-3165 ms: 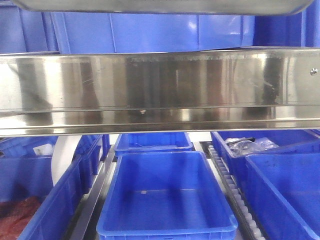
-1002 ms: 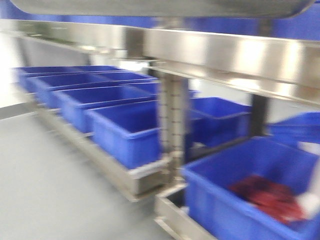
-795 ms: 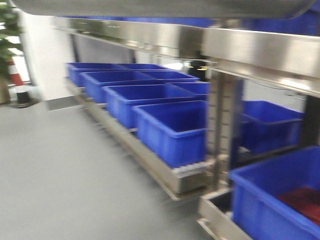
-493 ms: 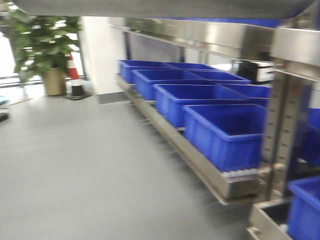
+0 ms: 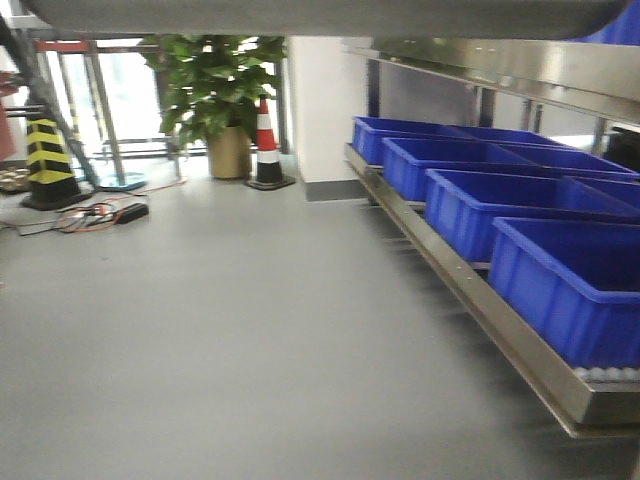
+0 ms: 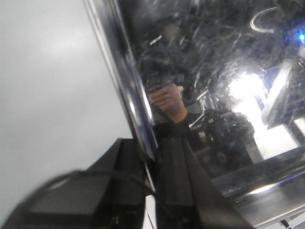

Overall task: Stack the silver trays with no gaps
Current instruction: 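Drive away from the rack while holding the tray in both grippers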

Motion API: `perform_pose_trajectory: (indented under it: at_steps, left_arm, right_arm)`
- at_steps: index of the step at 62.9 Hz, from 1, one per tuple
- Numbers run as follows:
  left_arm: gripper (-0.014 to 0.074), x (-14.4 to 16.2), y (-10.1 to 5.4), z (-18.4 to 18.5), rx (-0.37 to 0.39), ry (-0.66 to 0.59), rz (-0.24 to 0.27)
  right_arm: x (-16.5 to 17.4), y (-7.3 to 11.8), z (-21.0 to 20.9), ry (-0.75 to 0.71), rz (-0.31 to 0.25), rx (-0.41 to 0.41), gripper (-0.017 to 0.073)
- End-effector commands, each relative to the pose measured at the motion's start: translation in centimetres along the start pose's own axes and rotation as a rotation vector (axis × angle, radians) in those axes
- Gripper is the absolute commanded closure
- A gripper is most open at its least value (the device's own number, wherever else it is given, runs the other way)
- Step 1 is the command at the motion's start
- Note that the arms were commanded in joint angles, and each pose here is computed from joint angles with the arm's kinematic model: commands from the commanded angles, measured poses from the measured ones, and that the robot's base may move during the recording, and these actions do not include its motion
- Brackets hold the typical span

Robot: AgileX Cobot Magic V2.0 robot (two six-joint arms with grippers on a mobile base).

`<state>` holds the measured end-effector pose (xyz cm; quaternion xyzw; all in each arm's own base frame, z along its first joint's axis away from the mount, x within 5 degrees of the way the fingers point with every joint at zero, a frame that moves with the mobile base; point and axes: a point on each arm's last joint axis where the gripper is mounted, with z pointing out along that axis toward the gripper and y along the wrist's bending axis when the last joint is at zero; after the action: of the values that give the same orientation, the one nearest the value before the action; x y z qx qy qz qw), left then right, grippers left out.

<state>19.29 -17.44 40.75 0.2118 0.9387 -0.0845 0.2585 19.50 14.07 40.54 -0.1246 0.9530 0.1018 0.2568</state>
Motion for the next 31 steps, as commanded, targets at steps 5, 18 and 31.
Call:
perform_pose_trajectory:
  at_steps: [5,18,31]
  left_arm:
    - [0.0642,0.53,-0.88,-2.02,0.087,0.003,0.024]
    - [0.0642,0.53,-0.88,-2.02,0.087,0.003,0.024]
    - [0.0642,0.53,-0.88,-2.02,0.087,0.003,0.024]
  right_arm:
    - [-0.98,1.07,-1.73,-0.148,-0.018,-0.117,0.0503]
    - [-0.98,1.07,-1.73,-0.148,-0.018,-0.117,0.0503]
    - [-0.98,1.07,-1.73,-0.148,-0.018,-0.117,0.0503]
